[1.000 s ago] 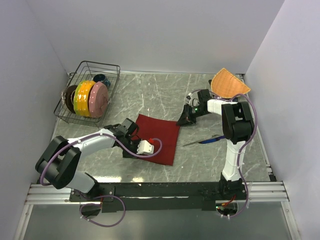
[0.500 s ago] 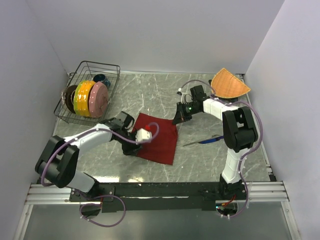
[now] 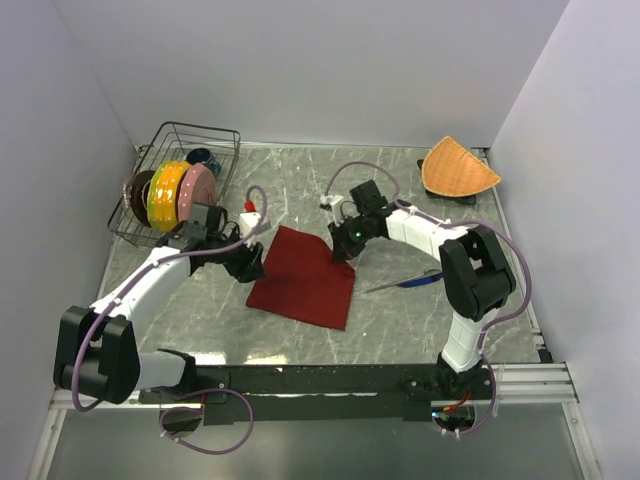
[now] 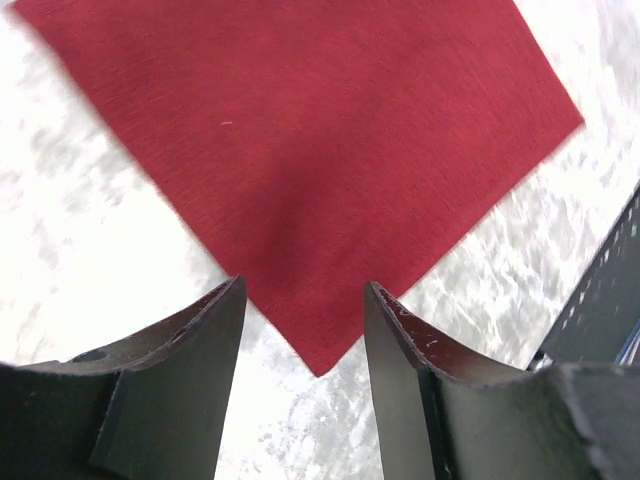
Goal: Fold the napkin into a case and place the utensils inside
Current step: Fold the lower triangle-folded napkin at the center of the board, then smooth out the 2/3-rectangle-folded napkin at the center of the board.
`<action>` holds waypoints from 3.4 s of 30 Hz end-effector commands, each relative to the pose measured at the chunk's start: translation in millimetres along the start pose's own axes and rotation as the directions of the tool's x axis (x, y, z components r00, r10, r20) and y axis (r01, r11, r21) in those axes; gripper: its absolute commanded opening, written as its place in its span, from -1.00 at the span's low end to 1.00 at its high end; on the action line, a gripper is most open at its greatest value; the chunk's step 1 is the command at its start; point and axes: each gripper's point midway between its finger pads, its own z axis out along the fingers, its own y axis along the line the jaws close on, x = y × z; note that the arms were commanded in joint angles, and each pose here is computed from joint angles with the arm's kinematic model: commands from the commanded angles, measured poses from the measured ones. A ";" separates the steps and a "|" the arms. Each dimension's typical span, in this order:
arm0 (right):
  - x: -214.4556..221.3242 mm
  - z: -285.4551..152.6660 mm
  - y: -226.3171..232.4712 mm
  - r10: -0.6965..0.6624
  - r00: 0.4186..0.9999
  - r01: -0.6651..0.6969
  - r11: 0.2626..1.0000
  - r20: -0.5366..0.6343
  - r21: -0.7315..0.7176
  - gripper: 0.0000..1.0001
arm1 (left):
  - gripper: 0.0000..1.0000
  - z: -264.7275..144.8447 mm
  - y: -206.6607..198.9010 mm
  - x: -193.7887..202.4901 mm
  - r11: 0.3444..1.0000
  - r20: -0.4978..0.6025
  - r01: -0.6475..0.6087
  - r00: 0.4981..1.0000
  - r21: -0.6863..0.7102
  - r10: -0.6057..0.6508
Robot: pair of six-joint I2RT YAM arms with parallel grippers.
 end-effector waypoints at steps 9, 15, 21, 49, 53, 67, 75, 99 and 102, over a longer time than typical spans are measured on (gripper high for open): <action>16.0 -9.4 44.7 -0.603 0.795 0.605 0.796 -0.064 0.016 -1.00 | 0.13 -27.0 41.9 -32.1 0.962 0.169 0.265 0.953 -0.059 -0.252; 32.9 -11.5 52.9 -0.749 0.659 0.750 0.661 -0.076 -0.015 -1.00 | 0.11 -27.4 49.2 -35.1 0.964 0.177 0.255 0.955 -0.071 -0.240; 51.4 -6.3 54.4 -0.824 0.558 0.825 0.563 -0.101 -0.039 -1.00 | 0.09 -26.5 54.0 -40.6 0.970 0.183 0.231 0.959 -0.072 -0.215; 64.9 -2.6 45.4 -0.891 0.433 0.900 0.435 -0.138 0.022 -1.00 | -0.17 82.4 40.9 -47.3 0.967 0.025 0.253 0.967 -0.019 -0.252; 60.0 -8.0 45.1 -0.898 0.420 0.908 0.416 -0.134 0.056 -1.00 | -0.19 80.2 35.1 -55.1 0.967 0.057 0.254 0.965 0.008 -0.254; 67.0 -7.6 43.2 -0.911 0.389 0.921 0.385 -0.140 0.055 -1.00 | 0.04 69.0 62.1 -50.3 0.915 0.064 0.365 0.931 -0.172 -0.359; 71.7 -7.0 42.8 -0.910 0.388 0.922 0.385 -0.146 0.045 -1.00 | -0.03 71.9 60.6 -33.5 0.908 0.013 0.377 0.925 -0.183 -0.381; 69.1 -16.4 34.4 -0.857 0.476 0.880 0.465 -0.199 0.100 -0.08 | -0.94 87.8 57.9 24.5 0.898 -0.147 0.370 0.900 -0.238 -0.410; 64.1 -21.8 38.8 -0.833 0.520 0.854 0.508 -0.188 0.113 0.06 | -0.95 91.1 58.3 28.2 0.894 -0.155 0.378 0.894 -0.240 -0.420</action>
